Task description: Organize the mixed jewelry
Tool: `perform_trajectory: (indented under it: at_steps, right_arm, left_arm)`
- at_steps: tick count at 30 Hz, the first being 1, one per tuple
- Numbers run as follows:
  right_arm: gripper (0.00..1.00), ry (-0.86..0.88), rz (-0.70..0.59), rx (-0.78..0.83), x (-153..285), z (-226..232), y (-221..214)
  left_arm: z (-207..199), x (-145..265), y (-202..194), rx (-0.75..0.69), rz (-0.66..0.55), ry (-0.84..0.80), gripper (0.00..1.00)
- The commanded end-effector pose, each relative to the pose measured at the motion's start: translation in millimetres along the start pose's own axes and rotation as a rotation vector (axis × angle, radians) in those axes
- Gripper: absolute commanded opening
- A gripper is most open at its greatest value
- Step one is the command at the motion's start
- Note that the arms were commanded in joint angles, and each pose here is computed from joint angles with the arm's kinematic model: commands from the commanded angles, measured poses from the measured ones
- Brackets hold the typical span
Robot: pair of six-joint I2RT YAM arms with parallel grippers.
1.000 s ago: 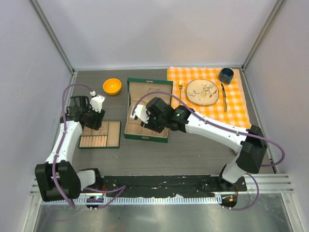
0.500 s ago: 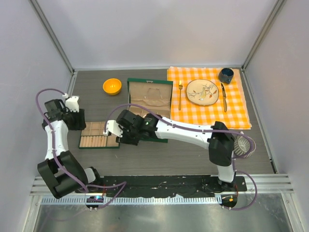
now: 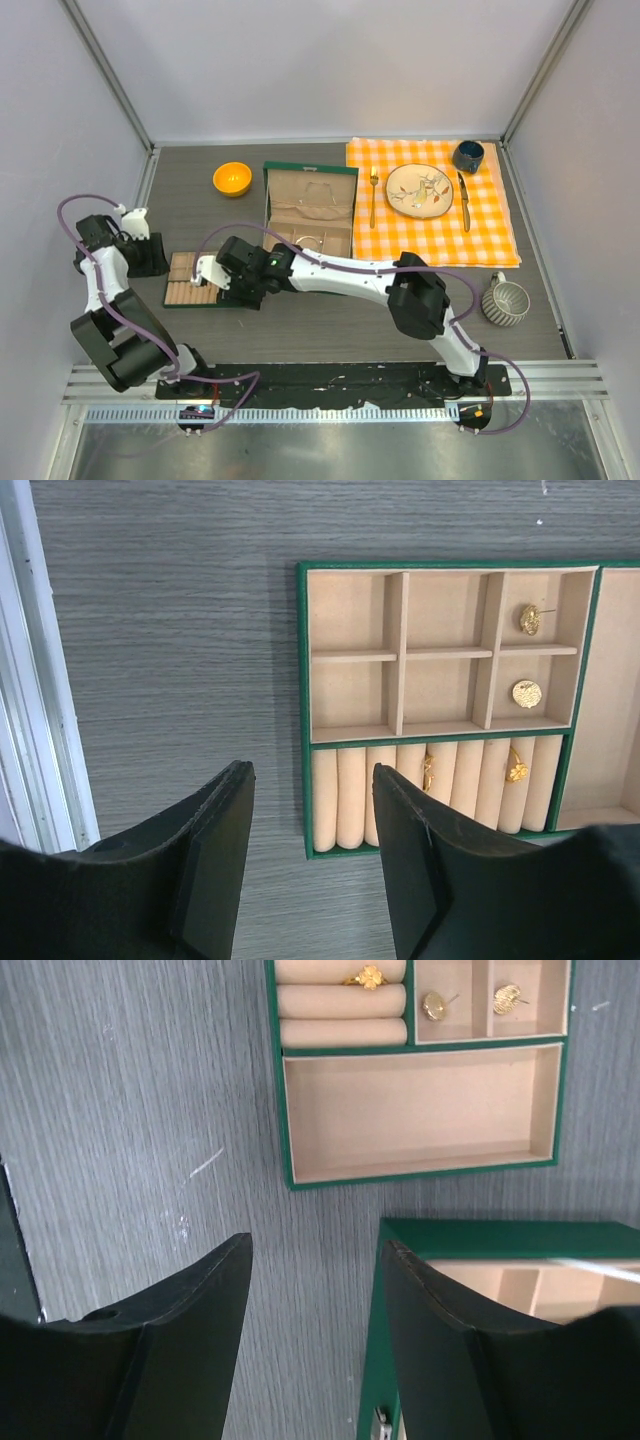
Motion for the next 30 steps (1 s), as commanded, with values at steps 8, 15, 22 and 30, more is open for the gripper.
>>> perform_trajectory:
  at_steps: [8, 15, 22, 30]
  right_arm:
    - [0.60, -0.024, -0.093, -0.002, -26, -9, 38]
    - [0.60, -0.010, -0.083, 0.003, -43, -5, 37]
    - [0.60, 0.003, -0.058, 0.017, -64, 0, 29]
    - [0.59, 0.007, -0.032, 0.025, -80, 3, 19]
  left_arm:
    - [9, -12, -5, 0.011, 0.011, -0.029, 0.55]
    - [10, -18, -11, 0.026, 0.024, -0.039, 0.56]
    - [11, -23, -15, 0.031, 0.034, -0.043, 0.56]
    - [10, -22, -13, 0.024, 0.025, -0.051, 0.56]
Point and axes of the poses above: each gripper's point midway between its finger pads, its own x axis back along the fingers, its own z axis along the line the jaws close on, y = z × x, the point moved 4 cm from there along x, back along the fingers, and after that the axes turned 10 degrees about x, right-handed, at the moved point
